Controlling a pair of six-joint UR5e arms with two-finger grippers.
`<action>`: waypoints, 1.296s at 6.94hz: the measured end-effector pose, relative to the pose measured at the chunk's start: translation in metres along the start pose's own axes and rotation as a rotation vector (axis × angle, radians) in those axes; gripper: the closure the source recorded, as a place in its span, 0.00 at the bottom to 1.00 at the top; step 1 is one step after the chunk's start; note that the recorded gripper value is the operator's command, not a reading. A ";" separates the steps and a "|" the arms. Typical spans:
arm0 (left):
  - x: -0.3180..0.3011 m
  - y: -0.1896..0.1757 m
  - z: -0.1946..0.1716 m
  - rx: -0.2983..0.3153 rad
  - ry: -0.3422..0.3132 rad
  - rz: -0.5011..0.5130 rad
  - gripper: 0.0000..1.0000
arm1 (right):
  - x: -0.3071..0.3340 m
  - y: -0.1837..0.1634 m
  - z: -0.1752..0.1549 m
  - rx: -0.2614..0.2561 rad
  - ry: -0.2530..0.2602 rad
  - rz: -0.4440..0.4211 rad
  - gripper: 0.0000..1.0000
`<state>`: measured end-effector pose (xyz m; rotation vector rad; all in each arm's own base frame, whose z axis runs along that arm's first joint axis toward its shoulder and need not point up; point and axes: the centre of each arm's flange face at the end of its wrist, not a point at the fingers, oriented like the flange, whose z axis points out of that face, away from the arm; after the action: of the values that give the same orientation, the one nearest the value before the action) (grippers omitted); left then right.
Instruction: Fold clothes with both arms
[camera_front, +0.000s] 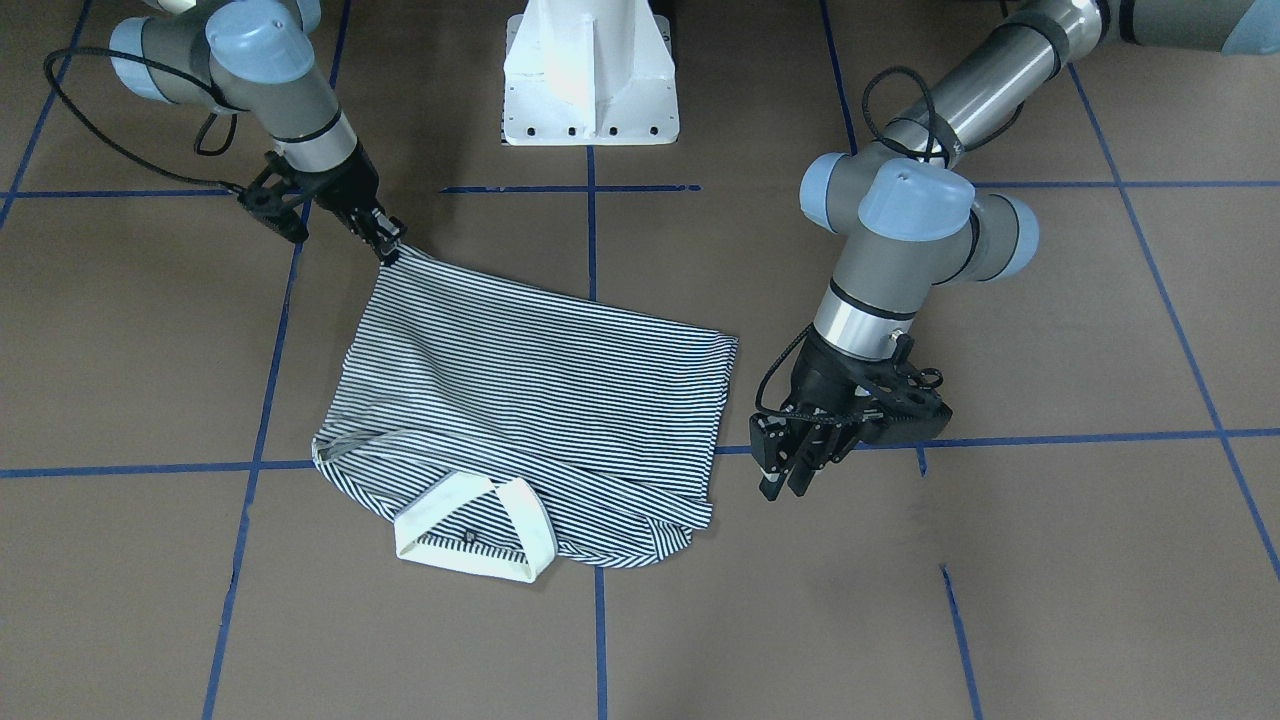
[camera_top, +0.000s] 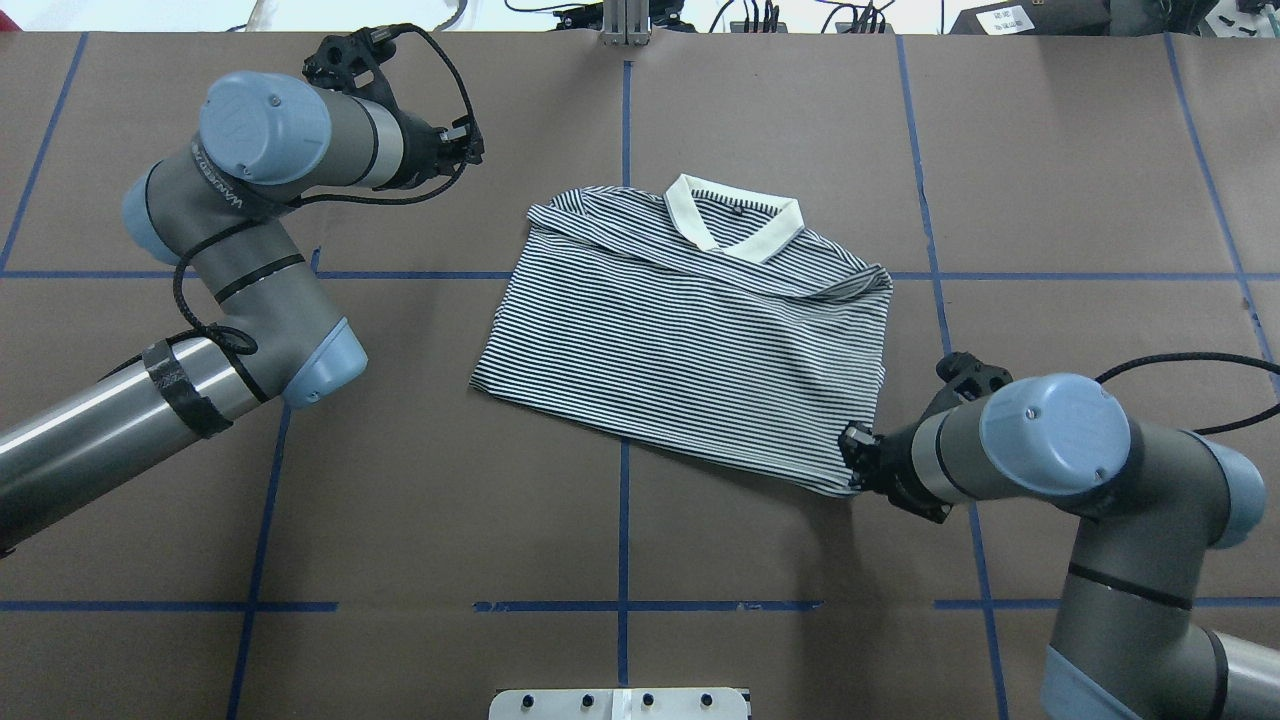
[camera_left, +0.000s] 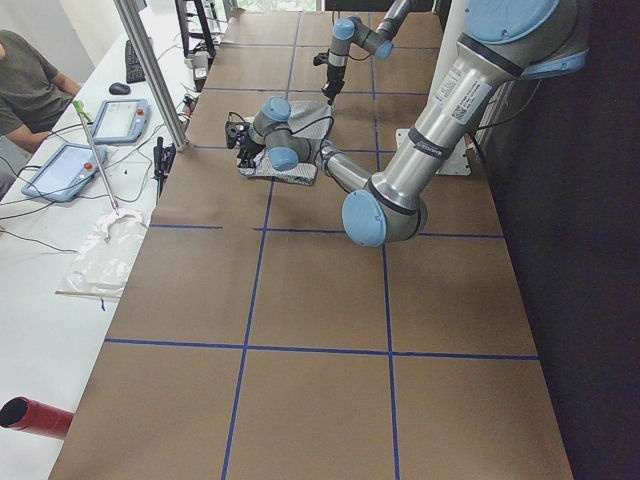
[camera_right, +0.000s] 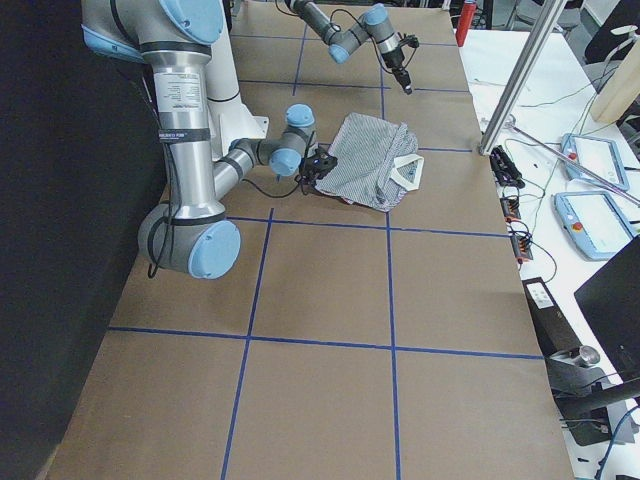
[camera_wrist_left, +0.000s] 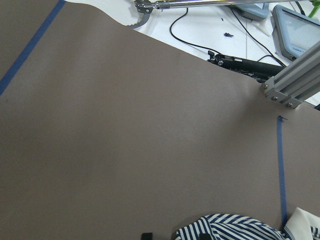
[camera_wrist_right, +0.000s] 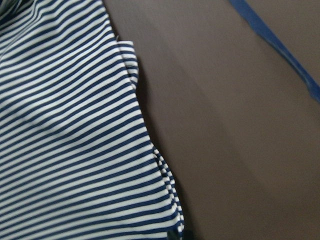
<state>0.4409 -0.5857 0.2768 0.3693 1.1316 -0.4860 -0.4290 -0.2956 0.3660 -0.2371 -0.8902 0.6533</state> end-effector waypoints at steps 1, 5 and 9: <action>-0.002 0.026 -0.012 -0.050 0.025 -0.029 0.56 | 0.015 0.033 -0.012 -0.062 0.008 -0.027 1.00; -0.026 0.144 -0.052 -0.172 0.006 -0.120 0.41 | 0.056 0.111 -0.033 -0.253 0.084 -0.111 0.00; -0.014 0.220 -0.035 -0.147 -0.186 -0.090 0.38 | 0.021 0.059 -0.073 -0.207 -0.020 -0.014 0.00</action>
<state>0.5291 -0.3809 0.2841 0.1423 0.9990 -0.5015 -0.3880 -0.2312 0.3078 -0.4099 -0.9784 0.5515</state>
